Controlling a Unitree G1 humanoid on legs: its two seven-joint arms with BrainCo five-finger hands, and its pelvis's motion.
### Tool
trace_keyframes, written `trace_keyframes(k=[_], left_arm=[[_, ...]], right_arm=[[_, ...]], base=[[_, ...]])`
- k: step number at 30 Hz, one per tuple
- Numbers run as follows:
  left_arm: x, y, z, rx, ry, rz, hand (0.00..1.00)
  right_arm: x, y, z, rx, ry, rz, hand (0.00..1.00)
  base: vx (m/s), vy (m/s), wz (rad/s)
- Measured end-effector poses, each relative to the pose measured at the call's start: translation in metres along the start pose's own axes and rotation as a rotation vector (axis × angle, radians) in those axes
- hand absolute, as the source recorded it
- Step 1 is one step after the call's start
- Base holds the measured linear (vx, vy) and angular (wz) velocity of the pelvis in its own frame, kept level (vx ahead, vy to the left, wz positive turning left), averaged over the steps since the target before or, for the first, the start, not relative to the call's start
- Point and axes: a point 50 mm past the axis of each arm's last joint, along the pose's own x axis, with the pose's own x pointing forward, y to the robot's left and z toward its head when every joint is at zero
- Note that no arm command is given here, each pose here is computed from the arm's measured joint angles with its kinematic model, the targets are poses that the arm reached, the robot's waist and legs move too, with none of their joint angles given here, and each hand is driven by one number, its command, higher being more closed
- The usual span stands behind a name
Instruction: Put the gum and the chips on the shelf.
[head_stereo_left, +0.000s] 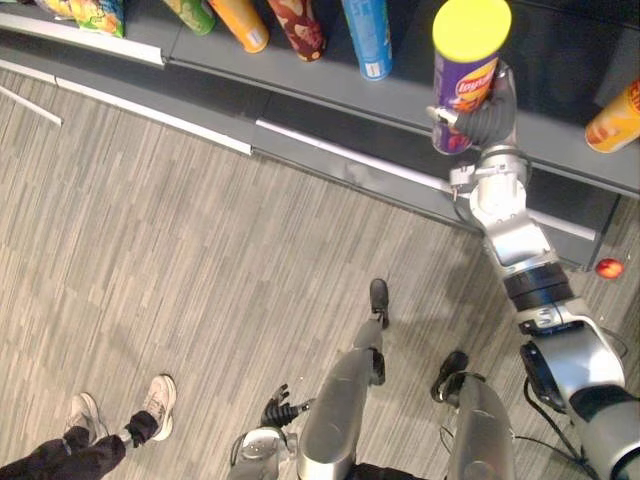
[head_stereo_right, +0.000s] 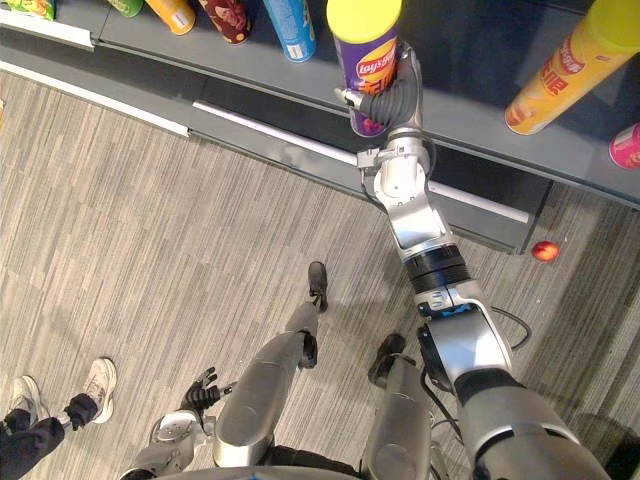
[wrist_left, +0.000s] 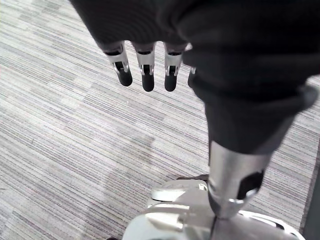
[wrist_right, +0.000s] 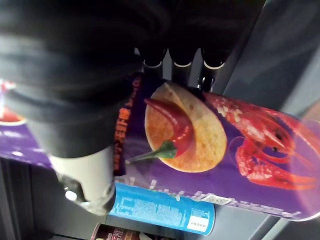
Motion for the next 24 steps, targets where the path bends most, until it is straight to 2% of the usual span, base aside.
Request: trace_keyframes(k=[10, 24], left_arm=[[0.0, -0.003, 0.002, 0.01, -0.008, -0.017, 0.0], [0.0, -0.007, 0.005, 0.022, -0.022, -0.04, 0.0]], right_arm=[[0.009, -0.005, 0.015, 0.026, -0.06, -0.071, 1.0], [0.018, -0.021, 0.014, 0.006, -0.052, -0.149, 1.0]], base=[[0.02, -0.055, 0.0], [0.03, -0.066, 0.01]])
